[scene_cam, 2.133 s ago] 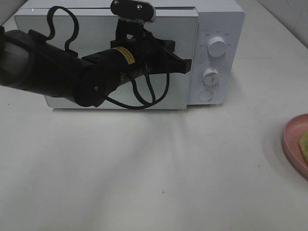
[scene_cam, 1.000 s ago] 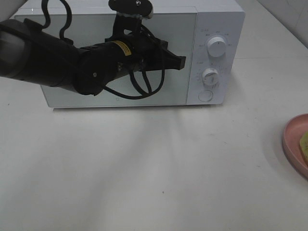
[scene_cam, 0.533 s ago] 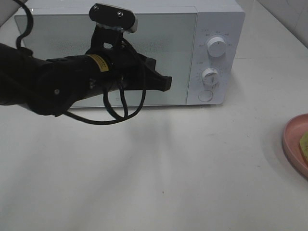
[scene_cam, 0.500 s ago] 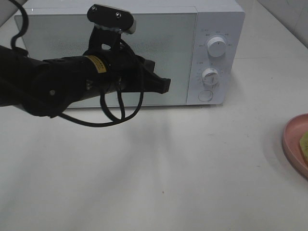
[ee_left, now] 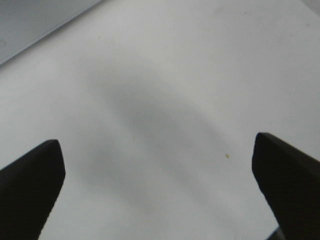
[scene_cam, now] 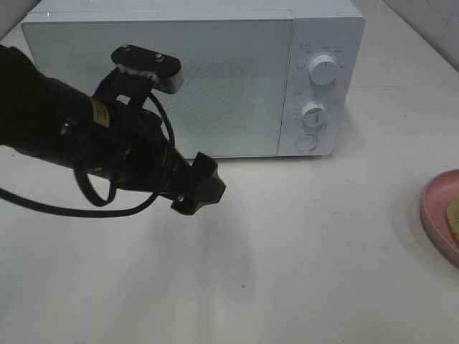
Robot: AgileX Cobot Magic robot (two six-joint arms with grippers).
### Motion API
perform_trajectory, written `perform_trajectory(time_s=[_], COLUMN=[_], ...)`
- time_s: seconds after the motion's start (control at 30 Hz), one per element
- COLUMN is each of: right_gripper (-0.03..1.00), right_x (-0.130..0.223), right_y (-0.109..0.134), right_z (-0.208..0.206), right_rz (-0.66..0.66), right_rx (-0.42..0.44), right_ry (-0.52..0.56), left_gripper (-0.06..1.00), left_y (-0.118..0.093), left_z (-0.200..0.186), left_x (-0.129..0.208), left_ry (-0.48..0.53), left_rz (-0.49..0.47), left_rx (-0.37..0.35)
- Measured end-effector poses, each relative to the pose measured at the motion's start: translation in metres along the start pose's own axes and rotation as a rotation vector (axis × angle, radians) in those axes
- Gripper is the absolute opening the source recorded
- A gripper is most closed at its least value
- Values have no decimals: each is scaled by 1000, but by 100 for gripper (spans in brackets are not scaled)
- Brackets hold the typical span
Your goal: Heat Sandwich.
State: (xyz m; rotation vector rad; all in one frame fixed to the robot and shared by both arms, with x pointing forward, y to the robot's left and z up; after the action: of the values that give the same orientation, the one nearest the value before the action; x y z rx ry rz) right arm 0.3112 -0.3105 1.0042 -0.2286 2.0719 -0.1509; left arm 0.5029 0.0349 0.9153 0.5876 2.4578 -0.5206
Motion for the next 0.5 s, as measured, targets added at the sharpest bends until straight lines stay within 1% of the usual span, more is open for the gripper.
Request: perform_trajectory(time_s=[0.03, 0.07, 0.13, 0.2, 0.33, 0.37, 0.4, 0.47, 0.5], right_gripper=[76, 76, 76, 76, 76, 76, 76, 76, 76], right_x=[0, 0, 0, 0, 0, 0, 0, 0, 0], right_y=[0, 0, 0, 0, 0, 0, 0, 0, 0], right_z=[0, 0, 0, 0, 0, 0, 0, 0, 0], right_rz=[0, 0, 0, 0, 0, 0, 0, 0, 0], right_rx=[0, 0, 0, 0, 0, 0, 0, 0, 0], right_ry=[0, 0, 0, 0, 0, 0, 0, 0, 0], left_gripper=[96, 97, 97, 97, 97, 97, 97, 97, 97], left_y=[0, 0, 1, 3, 27, 27, 41, 54, 54], left_z=[0, -9, -19, -24, -47, -47, -58, -69, -69], left_x=[0, 8, 16, 18, 22, 22, 22, 24, 24], left_ry=[0, 49, 99, 116, 165, 165, 178, 188, 188], left_rz=[0, 8, 10, 5, -85, -85, -129, -173, -173], left_rx=[0, -4, -9, -13, -57, -57, -80, -104, -104])
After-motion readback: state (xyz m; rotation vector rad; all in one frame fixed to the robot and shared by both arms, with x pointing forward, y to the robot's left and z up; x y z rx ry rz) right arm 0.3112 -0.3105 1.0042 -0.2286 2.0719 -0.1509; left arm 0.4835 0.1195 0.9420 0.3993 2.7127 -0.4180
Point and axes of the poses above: a point on each arm's last joint axis where the gripper is mounted, z pointing out along that axis toward the gripper, y along the wrist's bending axis when the last joint is at zero, x = y × z, the point moved 9 cm from there along z, pointing out along that axis toward the gripper, and after that the axes turned 12 degrees about -z, right-handed, at the moved point
